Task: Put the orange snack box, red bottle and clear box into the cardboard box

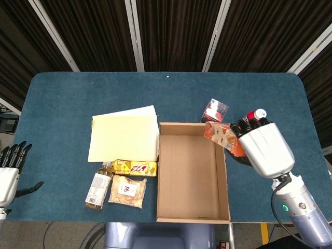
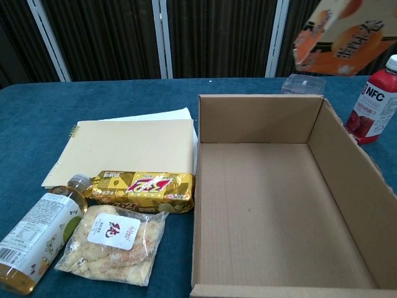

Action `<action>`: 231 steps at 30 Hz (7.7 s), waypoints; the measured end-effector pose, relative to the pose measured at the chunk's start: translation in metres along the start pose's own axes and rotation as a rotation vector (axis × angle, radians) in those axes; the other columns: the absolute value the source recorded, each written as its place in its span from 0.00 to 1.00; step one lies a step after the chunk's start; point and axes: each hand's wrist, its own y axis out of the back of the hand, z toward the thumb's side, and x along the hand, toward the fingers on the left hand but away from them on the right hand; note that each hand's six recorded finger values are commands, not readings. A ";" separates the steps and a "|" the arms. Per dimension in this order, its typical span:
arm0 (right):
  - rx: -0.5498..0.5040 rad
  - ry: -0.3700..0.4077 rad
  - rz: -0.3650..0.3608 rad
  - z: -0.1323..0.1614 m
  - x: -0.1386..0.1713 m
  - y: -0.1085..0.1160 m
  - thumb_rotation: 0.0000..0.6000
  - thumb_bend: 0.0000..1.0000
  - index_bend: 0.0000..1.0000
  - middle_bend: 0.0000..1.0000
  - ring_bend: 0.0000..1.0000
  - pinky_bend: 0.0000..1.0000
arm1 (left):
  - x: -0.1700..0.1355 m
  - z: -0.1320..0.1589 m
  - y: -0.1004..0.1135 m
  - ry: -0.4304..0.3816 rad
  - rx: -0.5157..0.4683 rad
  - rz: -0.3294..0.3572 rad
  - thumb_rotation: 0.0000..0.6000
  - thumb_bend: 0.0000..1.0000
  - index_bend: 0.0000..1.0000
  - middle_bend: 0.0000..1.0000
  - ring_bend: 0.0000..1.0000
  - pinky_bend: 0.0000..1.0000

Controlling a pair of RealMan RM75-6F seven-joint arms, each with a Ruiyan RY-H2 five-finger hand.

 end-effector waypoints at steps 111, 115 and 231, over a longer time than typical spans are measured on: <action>0.145 -0.093 0.606 -0.113 -0.066 -0.262 1.00 0.10 0.08 0.00 0.00 0.01 | 0.016 0.008 -0.038 0.044 0.076 -0.137 0.87 0.00 0.00 0.00 0.00 0.00; 0.149 -0.112 0.625 -0.122 -0.059 -0.270 1.00 0.11 0.10 0.00 0.00 0.01 | 0.016 0.009 -0.040 0.042 0.082 -0.143 0.87 0.00 0.00 0.00 0.00 0.00; -0.347 -0.170 0.212 -0.061 -0.122 -0.091 1.00 0.00 0.00 0.00 0.00 0.07 | 0.006 0.012 -0.026 0.004 0.041 -0.095 0.88 0.00 0.00 0.00 0.00 0.00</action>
